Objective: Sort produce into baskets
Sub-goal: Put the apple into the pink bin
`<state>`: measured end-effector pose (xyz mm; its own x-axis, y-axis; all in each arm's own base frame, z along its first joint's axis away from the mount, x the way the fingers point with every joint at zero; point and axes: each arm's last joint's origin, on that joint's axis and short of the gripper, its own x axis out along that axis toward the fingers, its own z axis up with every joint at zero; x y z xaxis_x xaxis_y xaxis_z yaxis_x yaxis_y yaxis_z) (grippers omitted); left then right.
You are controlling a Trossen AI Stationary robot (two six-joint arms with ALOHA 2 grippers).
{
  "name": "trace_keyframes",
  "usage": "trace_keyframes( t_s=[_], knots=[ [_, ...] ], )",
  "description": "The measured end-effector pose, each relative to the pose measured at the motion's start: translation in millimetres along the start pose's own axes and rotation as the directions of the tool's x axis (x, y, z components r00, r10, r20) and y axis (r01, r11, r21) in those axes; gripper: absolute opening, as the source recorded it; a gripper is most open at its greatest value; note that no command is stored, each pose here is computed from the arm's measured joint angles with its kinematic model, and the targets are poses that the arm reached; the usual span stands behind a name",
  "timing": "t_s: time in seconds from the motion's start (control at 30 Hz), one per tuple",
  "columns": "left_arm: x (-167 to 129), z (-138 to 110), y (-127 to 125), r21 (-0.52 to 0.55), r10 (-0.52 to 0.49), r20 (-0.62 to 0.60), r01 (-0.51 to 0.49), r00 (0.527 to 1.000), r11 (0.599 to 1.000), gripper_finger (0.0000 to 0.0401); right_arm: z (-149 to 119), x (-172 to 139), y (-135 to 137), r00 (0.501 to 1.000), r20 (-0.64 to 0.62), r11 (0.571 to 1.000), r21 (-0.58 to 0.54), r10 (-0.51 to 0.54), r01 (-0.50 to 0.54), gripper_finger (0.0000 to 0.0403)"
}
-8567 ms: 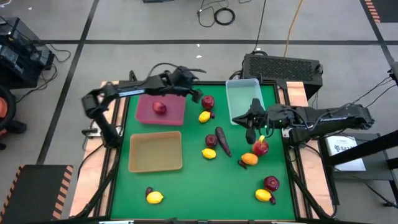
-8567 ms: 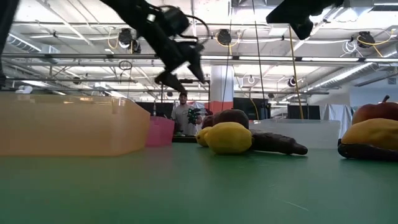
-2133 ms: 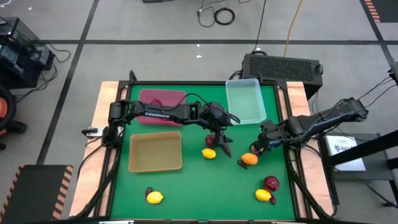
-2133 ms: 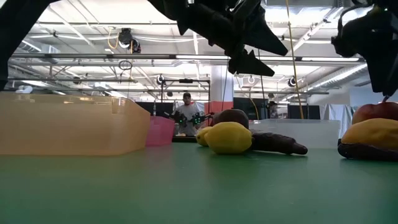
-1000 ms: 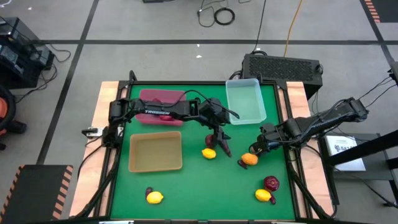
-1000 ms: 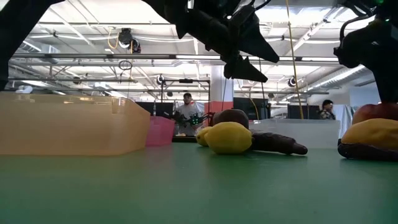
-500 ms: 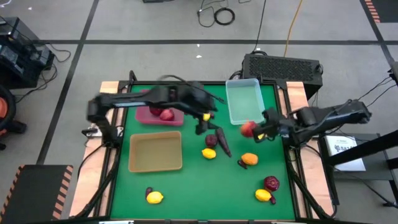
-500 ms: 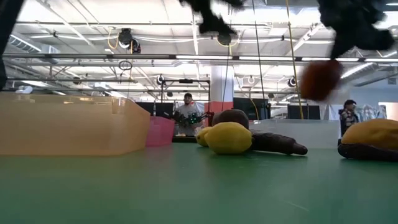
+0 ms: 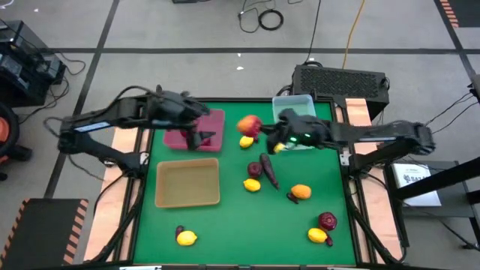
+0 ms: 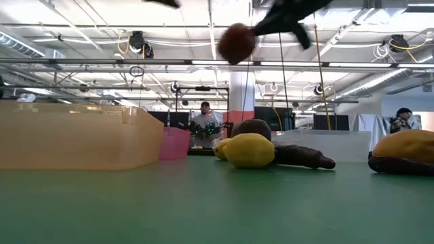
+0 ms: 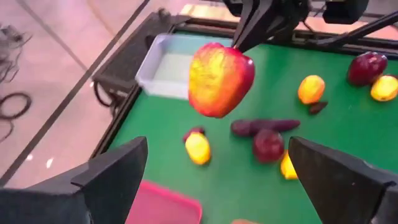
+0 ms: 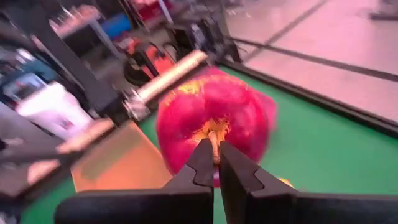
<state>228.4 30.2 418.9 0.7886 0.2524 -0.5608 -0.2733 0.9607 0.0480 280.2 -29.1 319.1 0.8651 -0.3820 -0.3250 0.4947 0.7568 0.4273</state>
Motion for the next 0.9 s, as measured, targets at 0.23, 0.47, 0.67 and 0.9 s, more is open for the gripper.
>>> trace_keyframes(
  t_s=[0.23, 0.47, 0.67, 0.9],
  knots=[
    [-12.5, -66.3, 5.8, -0.144, -0.001, 0.076, 0.012, 0.997, 0.99, 0.0395, 3.8, 95.9, -23.0, 0.998, -0.064, 0.997, 0.079, 0.003, 0.002, 0.0],
    [-19.4, -104.1, 8.6, -0.232, -0.015, 0.147, 0.049, 0.989, 0.972, 0.0395, 25.0, 170.1, -24.2, 0.993, -0.113, 0.999, 0.012, -0.032, 0.033, 0.0],
    [-31.0, -110.6, 10.8, -0.246, -0.022, 0.174, 0.065, 0.985, 0.967, 0.0395, 30.3, 209.2, -34.0, 0.975, -0.19, 0.992, 0.03, -0.116, 0.124, 0.0018],
    [-34.1, -110.6, 11.3, -0.22, -0.023, 0.189, 0.065, 0.982, 0.973, 0.0395, 29.4, 228.5, -33.3, 0.953, -0.268, 0.989, 0.018, -0.139, 0.149, 0.0073]
  ],
)
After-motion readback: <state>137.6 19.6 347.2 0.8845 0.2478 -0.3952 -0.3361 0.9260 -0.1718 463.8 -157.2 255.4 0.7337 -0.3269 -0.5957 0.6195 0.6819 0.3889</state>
